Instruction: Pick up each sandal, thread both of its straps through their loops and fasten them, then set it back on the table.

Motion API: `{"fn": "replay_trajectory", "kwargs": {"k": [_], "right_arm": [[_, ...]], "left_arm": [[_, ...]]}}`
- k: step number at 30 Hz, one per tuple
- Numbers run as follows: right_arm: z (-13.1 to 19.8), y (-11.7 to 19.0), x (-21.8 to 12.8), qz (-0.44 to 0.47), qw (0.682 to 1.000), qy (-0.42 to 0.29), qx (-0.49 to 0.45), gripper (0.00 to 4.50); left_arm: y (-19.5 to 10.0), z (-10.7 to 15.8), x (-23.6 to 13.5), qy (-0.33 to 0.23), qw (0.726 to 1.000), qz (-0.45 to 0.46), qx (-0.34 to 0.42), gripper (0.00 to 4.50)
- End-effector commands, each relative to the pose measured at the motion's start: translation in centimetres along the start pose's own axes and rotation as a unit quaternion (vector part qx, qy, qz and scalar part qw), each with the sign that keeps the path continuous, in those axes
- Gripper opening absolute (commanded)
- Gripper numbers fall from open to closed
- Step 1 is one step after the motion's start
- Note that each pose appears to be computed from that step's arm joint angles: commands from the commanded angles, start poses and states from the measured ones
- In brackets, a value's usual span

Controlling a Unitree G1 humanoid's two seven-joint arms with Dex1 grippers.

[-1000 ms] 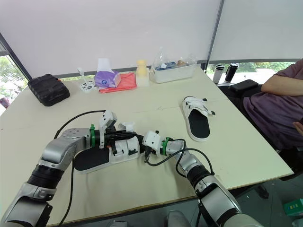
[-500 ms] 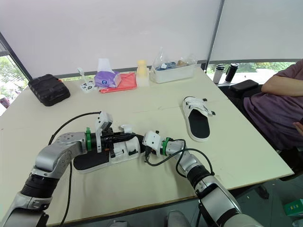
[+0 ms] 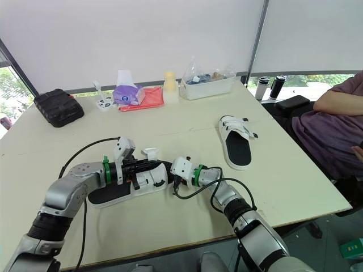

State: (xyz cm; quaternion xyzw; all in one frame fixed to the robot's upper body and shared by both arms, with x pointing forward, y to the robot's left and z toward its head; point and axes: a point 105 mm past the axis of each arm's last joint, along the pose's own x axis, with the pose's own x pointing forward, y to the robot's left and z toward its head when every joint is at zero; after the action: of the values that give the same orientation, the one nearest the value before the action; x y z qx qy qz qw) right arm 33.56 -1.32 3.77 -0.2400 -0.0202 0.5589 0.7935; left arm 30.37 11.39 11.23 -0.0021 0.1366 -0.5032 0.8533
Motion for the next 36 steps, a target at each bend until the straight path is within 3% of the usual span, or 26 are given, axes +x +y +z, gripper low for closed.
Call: {"fn": "replay_trajectory", "kwargs": {"k": [1,7,14,24,29,32,36], "right_arm": [[-11.5,7.3,-4.5,0.066,0.965,0.225,0.116,0.00],[-11.5,7.3,-4.3,0.065,0.966,0.223,0.117,0.00],[-11.5,7.5,-4.4,0.066,0.965,0.224,0.118,0.00],[-11.5,7.7,-4.3,0.069,0.965,0.223,0.118,0.00],[-11.6,7.9,-4.3,0.071,0.965,0.225,0.118,0.00],[-11.5,7.8,-4.3,0.071,0.965,0.224,0.118,0.00],[-11.5,7.7,-4.3,0.069,0.965,0.224,0.117,0.00]], "left_arm": [[-0.9,0.2,-0.5,0.000,1.000,-0.014,-0.001,0.03],[-0.6,-0.6,-0.3,0.010,0.999,0.014,0.045,0.03],[0.6,0.2,0.1,0.005,0.984,0.066,0.167,0.03],[-2.5,-0.2,-0.5,0.031,0.986,-0.028,0.164,0.03],[-1.1,0.5,-0.5,0.039,0.976,-0.012,0.215,0.03],[-0.1,0.8,0.1,0.053,0.955,-0.002,0.293,0.03],[0.3,1.8,0.8,0.036,0.944,-0.007,0.327,0.03]]}}
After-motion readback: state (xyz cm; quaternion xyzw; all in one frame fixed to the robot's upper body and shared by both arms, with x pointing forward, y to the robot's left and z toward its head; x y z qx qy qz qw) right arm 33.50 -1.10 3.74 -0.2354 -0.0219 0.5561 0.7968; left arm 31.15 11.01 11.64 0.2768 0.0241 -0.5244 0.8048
